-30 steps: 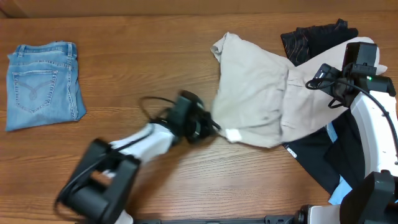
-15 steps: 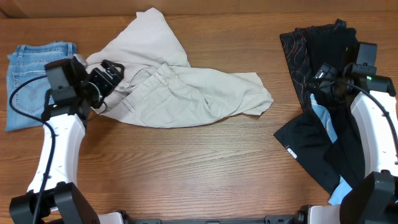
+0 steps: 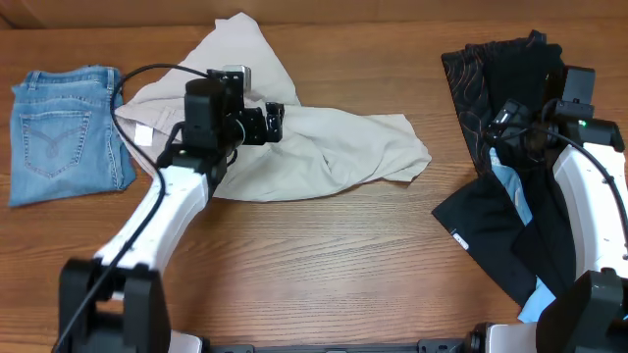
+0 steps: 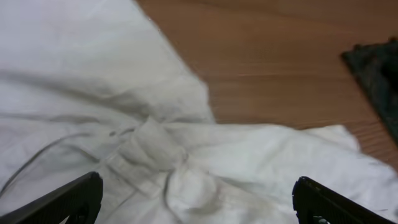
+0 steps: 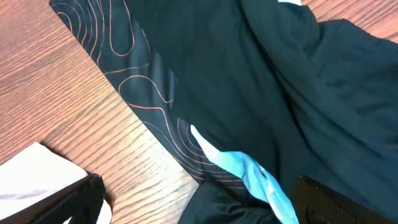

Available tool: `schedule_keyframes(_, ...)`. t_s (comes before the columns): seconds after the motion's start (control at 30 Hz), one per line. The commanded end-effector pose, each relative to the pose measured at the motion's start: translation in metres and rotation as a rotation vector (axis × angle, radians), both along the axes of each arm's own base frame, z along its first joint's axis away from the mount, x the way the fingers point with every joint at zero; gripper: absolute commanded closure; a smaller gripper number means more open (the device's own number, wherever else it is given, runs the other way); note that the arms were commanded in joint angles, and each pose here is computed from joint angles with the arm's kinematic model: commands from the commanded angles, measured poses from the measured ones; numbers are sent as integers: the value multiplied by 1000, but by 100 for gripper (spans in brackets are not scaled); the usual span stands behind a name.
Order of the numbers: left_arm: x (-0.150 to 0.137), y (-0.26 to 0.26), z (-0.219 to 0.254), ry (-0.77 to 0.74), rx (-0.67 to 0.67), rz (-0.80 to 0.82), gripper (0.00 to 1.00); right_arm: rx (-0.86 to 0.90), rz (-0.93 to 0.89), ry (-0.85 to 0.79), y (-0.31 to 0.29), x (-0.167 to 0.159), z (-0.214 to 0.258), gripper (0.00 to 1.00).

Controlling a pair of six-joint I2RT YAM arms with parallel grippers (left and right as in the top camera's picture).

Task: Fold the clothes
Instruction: 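Grasp the shorts waistband with the left gripper and drag it leftward, then grasp the shorts leg hem with the right gripper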

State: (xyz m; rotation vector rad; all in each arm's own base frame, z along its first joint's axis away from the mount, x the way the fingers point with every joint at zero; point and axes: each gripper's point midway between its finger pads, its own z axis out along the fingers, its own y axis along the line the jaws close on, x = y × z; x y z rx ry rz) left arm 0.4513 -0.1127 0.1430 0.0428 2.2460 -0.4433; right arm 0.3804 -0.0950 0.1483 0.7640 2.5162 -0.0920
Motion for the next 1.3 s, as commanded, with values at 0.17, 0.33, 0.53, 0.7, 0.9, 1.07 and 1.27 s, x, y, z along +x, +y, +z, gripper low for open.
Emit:
schedule_keyframes(0.17,50,1,-56,80,-11,80,0,2,-2,-38,2,1,12,0)
schedule_keyframes(0.33,62,-1,-74,104,-5,80,0,1,-2,-40,2,1,13,0)
schedule_keyframes(0.53,55,1,-98,169,12,84,30,1,-2,-40,2,1,13,0)
schedule_keyframes(0.7,51,3,-78,166,9,86,96,1,-2,-40,2,1,13,0)
schedule_keyframes(0.9,-11,16,-11,261,39,97,96,-6,14,-29,2,0,12,0)
schedule_keyframes(1.07,-119,62,5,529,234,199,96,52,33,64,13,-20,-1,0)
schedule_keyframes(1.27,-200,107,1,800,421,372,96,344,147,167,71,-48,-15,0)
